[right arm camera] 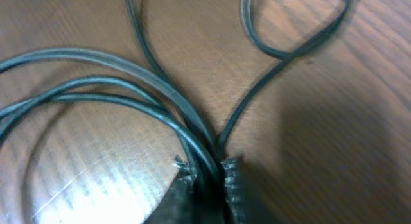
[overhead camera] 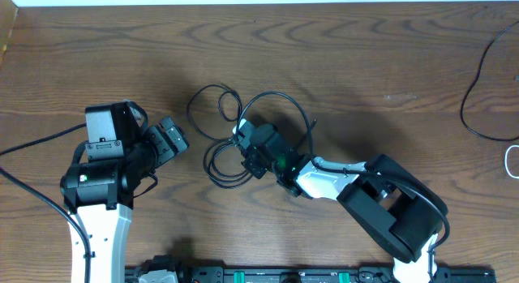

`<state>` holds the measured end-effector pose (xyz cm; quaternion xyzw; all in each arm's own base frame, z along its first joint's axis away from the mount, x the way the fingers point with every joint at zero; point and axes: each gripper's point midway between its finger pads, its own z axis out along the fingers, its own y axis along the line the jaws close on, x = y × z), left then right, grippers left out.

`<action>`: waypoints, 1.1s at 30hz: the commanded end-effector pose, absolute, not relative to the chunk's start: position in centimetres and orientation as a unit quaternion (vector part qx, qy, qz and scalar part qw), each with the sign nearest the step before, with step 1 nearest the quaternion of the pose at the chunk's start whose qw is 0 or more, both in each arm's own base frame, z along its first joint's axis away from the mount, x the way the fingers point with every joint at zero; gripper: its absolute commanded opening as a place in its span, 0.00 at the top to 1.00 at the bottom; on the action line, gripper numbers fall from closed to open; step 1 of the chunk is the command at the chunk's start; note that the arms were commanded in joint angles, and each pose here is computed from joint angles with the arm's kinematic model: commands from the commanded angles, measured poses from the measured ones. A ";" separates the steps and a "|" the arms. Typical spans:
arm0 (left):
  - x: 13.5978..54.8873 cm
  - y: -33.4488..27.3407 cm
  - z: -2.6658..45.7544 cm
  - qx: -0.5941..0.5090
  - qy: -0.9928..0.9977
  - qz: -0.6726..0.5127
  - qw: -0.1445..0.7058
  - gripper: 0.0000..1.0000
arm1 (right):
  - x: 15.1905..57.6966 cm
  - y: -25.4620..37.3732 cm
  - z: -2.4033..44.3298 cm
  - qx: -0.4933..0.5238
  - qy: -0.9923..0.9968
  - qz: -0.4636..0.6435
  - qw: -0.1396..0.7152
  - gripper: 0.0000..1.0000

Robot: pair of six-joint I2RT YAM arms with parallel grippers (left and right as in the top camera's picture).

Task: Untangle cables
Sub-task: 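Reach the right gripper to the cable bundle and grasp it, then carry the grasped black cable bundle to the upper right with right gripper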

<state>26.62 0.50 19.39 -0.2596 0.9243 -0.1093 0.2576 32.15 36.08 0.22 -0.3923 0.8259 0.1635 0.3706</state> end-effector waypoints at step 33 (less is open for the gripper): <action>26.5 0.8 19.3 -0.265 0.924 -0.104 0.256 0.01 | 55.2 -1.1 1.3 -0.013 0.872 -0.009 0.489 0.99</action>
